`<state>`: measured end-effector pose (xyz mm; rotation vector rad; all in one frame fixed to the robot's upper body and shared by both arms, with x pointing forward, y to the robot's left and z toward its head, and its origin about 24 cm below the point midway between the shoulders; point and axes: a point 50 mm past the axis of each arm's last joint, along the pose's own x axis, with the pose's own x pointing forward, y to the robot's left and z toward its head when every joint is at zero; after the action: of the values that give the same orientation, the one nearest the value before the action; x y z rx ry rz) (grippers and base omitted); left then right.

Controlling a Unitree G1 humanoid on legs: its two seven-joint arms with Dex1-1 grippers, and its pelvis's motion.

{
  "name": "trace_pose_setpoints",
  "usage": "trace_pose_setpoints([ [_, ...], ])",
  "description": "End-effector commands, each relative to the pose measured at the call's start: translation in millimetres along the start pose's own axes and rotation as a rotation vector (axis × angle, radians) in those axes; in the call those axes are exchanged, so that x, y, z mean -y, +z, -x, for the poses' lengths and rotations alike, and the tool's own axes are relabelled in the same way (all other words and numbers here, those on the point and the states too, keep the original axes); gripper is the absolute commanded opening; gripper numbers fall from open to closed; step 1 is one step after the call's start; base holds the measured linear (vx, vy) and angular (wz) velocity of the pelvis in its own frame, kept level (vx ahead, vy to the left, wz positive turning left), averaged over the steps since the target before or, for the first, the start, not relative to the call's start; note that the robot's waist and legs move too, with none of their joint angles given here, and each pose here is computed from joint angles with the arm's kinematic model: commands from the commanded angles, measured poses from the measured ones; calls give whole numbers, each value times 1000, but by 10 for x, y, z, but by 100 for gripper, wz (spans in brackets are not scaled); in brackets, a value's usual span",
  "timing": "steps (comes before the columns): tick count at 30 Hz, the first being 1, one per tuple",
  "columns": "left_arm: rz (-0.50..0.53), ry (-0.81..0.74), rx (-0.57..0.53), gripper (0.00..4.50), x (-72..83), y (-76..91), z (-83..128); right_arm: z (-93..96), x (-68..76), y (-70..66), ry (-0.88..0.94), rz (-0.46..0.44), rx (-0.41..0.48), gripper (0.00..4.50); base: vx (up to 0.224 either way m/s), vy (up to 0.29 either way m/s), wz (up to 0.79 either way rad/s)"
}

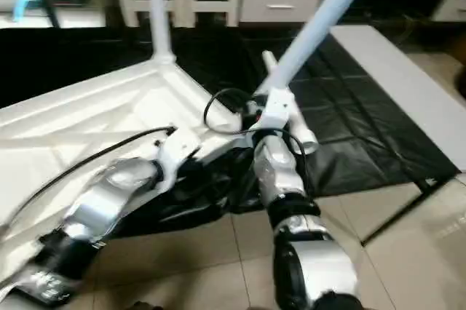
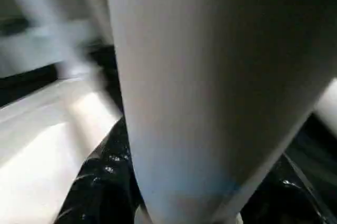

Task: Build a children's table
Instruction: Insert table leg to table base

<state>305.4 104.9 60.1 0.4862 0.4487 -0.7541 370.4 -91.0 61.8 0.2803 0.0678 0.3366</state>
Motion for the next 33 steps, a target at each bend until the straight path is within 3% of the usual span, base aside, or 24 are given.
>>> trace_pose_setpoints([
  [1,-54,-14,-24,0,10,-112,56,107,22,-238,91,109,-117,261,0,0,0],
  [7,-35,-13,-26,0,-36,-194,145,149,176,-40,204,162,-64,312,0,0,0],
  [11,-45,-26,-19,0,-21,-218,171,167,233,45,251,143,-45,335,0,0,0],
  [12,-46,-28,-18,0,-17,-219,174,170,239,50,255,147,-43,302,0,0,0],
  [15,-49,-40,-10,0,2,-215,178,161,260,74,259,133,-44,295,0,0,0],
  [22,-59,-65,8,0,45,-199,202,122,243,163,308,106,-20,223,0,0,0],
  [27,-65,-68,8,0,44,-215,226,115,255,202,312,102,-5,194,0,0,0],
  [33,-137,-149,20,0,106,-220,285,122,269,307,424,106,-19,190,0,0,0],
])
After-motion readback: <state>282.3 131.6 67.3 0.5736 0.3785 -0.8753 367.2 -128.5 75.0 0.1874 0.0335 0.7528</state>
